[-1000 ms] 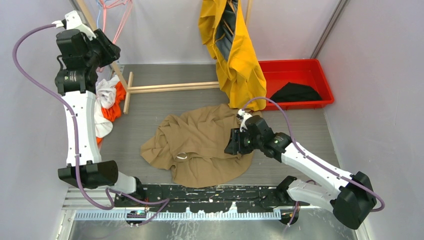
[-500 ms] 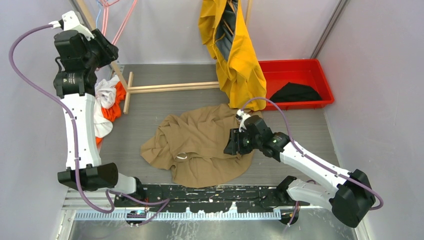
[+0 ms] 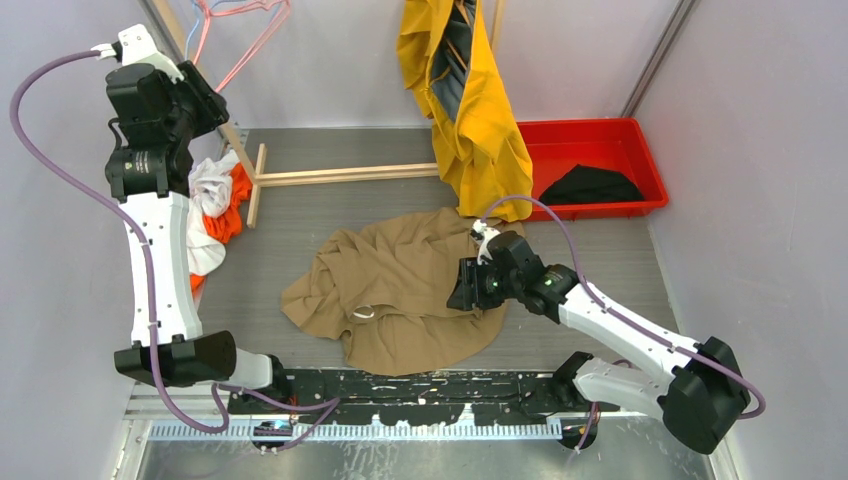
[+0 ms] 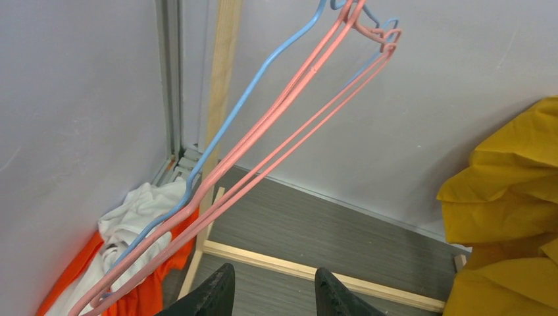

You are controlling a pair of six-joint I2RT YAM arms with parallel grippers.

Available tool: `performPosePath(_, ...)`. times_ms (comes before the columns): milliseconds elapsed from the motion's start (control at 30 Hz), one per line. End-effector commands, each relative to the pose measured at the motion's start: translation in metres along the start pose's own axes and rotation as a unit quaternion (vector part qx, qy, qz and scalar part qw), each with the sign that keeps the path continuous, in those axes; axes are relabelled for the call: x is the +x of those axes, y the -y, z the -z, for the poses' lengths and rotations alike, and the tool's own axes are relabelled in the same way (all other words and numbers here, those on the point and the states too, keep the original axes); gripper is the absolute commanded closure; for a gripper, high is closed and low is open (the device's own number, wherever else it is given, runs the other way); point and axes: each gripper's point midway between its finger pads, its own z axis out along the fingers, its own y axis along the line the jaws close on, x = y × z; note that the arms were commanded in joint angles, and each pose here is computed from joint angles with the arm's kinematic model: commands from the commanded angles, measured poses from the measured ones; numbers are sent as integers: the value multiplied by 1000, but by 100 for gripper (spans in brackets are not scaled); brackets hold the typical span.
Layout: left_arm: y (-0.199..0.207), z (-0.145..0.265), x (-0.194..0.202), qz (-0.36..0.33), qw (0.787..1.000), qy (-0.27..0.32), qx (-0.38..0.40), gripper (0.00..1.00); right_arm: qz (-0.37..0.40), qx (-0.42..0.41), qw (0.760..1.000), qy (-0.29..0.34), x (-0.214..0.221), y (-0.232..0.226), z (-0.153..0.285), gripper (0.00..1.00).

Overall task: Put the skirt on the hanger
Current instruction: Move the hanger to the clothesline.

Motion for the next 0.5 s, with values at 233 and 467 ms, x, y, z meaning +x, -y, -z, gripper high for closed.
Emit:
performPosePath(233,-14,13,-36,-27,996,77,-41,51,13,-22,1000,9,-9,-11,-5,49)
performPosePath(467,-15,15,-41,-34,995,83,-36,48,14,-24,1000,5,-10,-11,-10,49)
